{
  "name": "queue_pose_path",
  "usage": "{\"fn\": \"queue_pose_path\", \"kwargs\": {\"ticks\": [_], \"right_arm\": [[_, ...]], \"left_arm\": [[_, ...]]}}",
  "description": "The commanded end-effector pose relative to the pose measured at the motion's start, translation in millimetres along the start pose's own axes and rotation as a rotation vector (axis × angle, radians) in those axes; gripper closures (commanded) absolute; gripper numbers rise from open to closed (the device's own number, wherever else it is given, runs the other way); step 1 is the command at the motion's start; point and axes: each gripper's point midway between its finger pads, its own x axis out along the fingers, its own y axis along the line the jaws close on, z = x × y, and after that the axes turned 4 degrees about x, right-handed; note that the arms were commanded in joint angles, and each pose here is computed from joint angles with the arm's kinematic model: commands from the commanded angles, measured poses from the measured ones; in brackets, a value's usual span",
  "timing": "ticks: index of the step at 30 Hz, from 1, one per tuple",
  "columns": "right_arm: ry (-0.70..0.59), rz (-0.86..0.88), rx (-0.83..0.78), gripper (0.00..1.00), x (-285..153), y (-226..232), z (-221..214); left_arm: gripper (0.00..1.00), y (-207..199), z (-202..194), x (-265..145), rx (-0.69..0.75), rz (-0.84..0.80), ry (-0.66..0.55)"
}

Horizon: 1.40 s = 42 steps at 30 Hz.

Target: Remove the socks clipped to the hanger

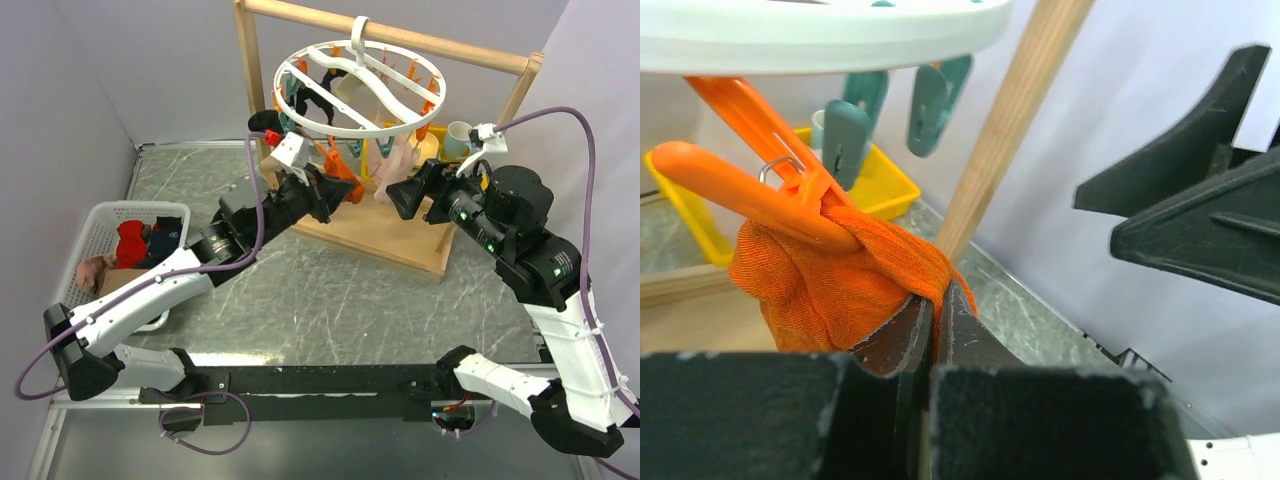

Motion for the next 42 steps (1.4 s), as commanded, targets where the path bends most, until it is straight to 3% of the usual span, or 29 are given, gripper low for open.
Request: {"fn": "queue_pose_path", "kwargs": {"ticks": [1, 4, 9, 13, 18, 25, 37, 42], "right_arm": [[-0.047, 0.108, 0.022, 0.13, -4, 28, 25], [-0.051, 0.139, 0.031, 0.19, 0, 36, 31], [-0.033, 0.206, 0.06, 0.21, 9, 54, 36], [-0.025, 0.254, 0.085, 0.21, 14, 65, 39], [-0.024, 0.21, 0.073, 0.13, 29, 59, 40], [-0.016, 0.124, 0.046, 0.14, 45, 46, 42], [-0.004, 0.084, 0.024, 0.32, 70, 39, 39], [-0.032, 0.072, 0.017, 0.5, 67, 37, 45]], "left_arm": [[0.99, -23, 14, 11, 0.006, -0.043, -0.045], [0.99, -36, 11, 15, -0.011, -0.079, -0.048], [0.99, -57, 6, 19, -0.051, -0.135, -0.058], [0.99, -66, 1, 24, -0.055, -0.153, -0.049], [0.99, -74, 0, 25, -0.058, -0.164, -0.05], [0.99, -79, -6, 28, -0.058, -0.169, -0.041], [0.99, -82, -10, 30, -0.058, -0.176, -0.027], [0.99, -85, -23, 32, -0.077, -0.183, -0.006]]}}
